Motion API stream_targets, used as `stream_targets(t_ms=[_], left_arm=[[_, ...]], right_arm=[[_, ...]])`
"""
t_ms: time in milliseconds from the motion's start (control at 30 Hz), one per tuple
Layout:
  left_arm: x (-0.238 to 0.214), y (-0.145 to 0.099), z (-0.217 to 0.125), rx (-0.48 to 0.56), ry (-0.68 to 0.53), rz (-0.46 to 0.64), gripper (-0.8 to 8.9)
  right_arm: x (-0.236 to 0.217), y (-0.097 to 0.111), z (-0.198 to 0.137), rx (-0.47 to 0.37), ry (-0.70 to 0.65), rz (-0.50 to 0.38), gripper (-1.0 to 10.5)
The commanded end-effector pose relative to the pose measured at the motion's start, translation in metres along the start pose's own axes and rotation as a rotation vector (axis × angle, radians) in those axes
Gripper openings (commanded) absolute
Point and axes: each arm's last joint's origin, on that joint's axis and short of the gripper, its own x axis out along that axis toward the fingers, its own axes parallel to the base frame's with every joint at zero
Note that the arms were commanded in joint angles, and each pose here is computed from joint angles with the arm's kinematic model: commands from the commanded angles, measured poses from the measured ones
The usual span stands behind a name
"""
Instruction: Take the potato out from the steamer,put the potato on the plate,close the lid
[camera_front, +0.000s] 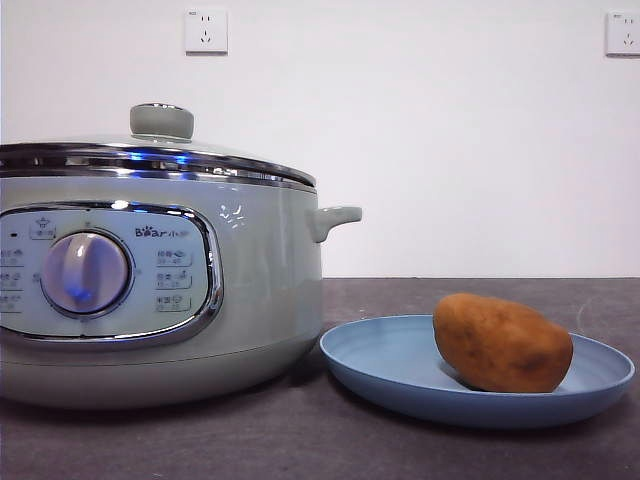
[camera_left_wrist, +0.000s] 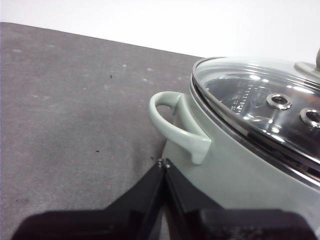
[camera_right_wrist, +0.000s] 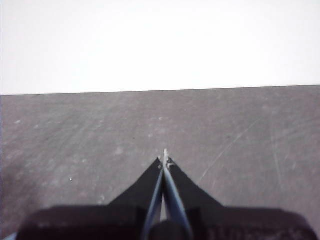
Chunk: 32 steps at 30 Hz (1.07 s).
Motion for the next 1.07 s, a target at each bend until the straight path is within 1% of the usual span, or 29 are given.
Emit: stream_targets(t_ms=[33,167,267,367,700,867,1067], left_arm=[[0.001,0.001,-0.004,0.004,0.007,0.005,-0.03],[0.001,0.001,-0.004,0.003,0.007,0.005,-0.03],[0.001,0.001,-0.004,0.004,0.007,0.005,-0.03],[0.001,0.001,-0.004,0.004,0.007,0.005,-0.03],[0.001,0.001,-0.004,0.004,0.007,0.005,-0.03],[0.001,0.001,-0.004,0.004,0.007,0.005,-0.03],[0.001,0.001,-0.004,0.003,0.007,0.005,-0.03]], right_arm=[[-0.002,0.0,-0.033,0.054,0.017,0.004,0.0],[-0.006,-0.001,-0.06,0.091,0.04,0.005,0.0],[-0.008,-0.001,-0.07,0.112,0.043,0.006,0.0],[-0.01,-0.001,-0.076,0.126,0.034,0.006,0.0],[-0.016,-0.001,-0.087,0.124,-0.01,0.011,0.0],[-0.02,-0.001,-0.095,0.13,0.047,0.006,0.0],[-0.024,-0.001,-0.099,0.134,0.075,0.006,0.0]])
